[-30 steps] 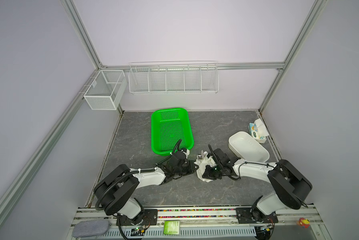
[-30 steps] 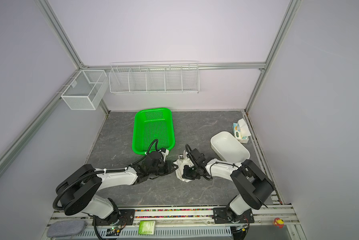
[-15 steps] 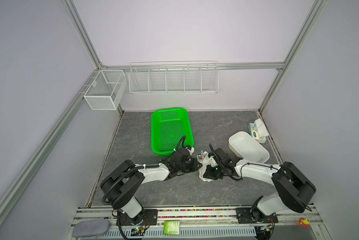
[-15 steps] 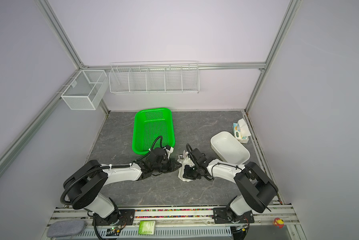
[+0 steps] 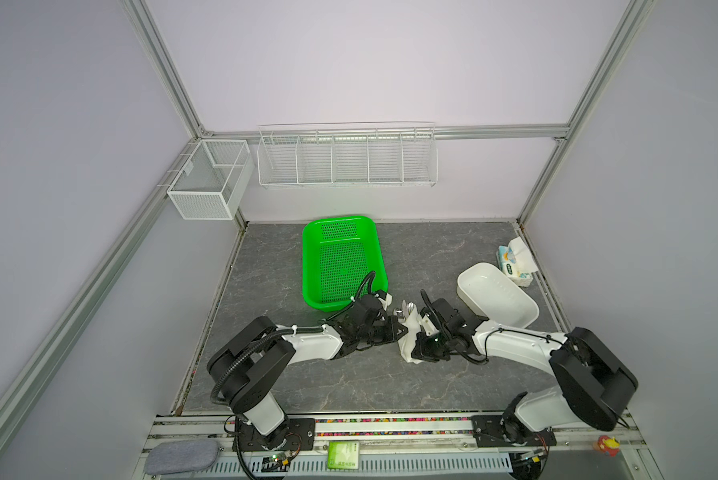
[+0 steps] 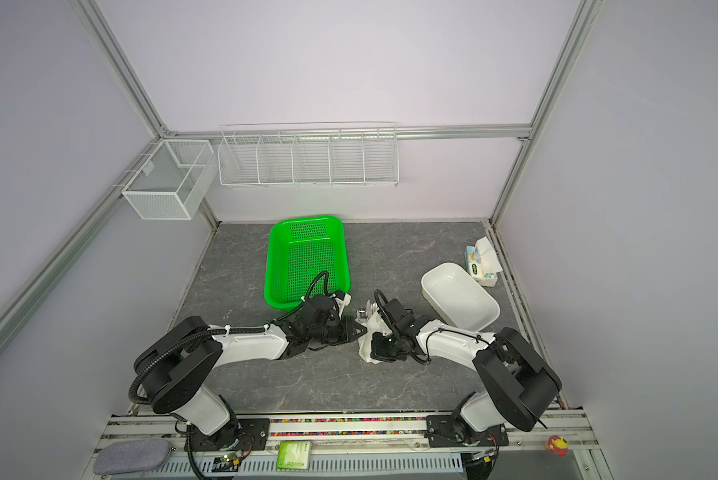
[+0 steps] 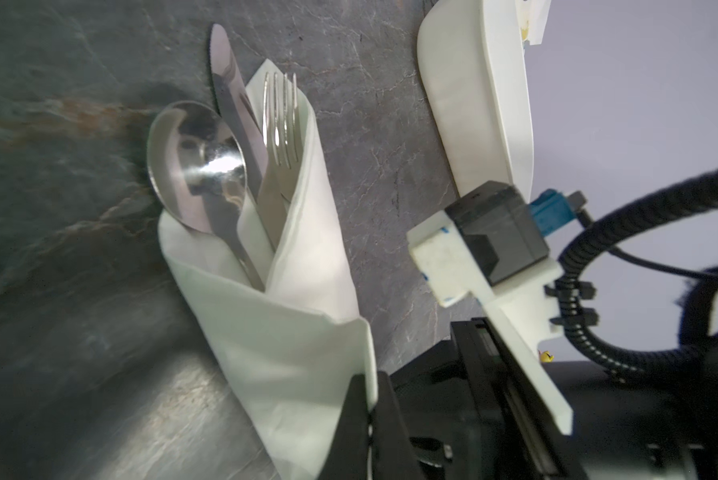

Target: Place the utensils on the paper napkin and roll it up

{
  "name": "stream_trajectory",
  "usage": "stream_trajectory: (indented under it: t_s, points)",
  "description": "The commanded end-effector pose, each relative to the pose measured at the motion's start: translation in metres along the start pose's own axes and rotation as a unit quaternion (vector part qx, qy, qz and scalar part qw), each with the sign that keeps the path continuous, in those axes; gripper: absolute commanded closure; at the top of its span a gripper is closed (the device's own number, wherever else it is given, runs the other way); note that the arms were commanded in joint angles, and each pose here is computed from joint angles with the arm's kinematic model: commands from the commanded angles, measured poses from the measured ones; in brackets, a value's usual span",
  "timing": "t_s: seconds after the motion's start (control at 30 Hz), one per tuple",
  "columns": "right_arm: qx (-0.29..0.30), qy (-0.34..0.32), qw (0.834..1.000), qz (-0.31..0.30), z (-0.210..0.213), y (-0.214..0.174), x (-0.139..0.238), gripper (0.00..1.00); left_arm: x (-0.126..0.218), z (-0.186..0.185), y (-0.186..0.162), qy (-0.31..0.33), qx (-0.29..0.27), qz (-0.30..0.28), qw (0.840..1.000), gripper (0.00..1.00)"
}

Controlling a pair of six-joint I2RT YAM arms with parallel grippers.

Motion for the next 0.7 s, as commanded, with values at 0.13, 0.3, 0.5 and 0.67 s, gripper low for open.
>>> stream_trajectory:
  t_s: [0.13,0.3,0.5,0.67]
  points:
    - [-0.01,-0.018,1.0,0.011,-0.012,-0.004,-0.009,0.89,-0.012,-0.017,0.012,-0.035,-0.01,-0.005,0.999,1.0]
    - [-0.011,-0.013,1.0,0.007,-0.014,-0.005,-0.01,0.89,-0.021,-0.018,0.016,-0.043,-0.005,-0.003,0.999,1.0]
    - [-0.007,0.006,1.0,0.005,-0.011,-0.005,-0.01,0.89,-0.031,-0.017,0.017,-0.055,0.001,-0.001,0.999,1.0]
    - [-0.001,0.026,1.0,-0.004,-0.006,-0.006,-0.001,0.88,-0.036,-0.014,0.015,-0.056,0.008,-0.001,0.998,1.0]
Point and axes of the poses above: each gripper's point midway between its finger pads, its own x axis back along the fingers, its own z axis along the line the jaws close on, y = z × x, the point moved 9 cm from there along x, back along the fingers, and after that the axes turned 11 degrees about -x, right-handed, at the moved point
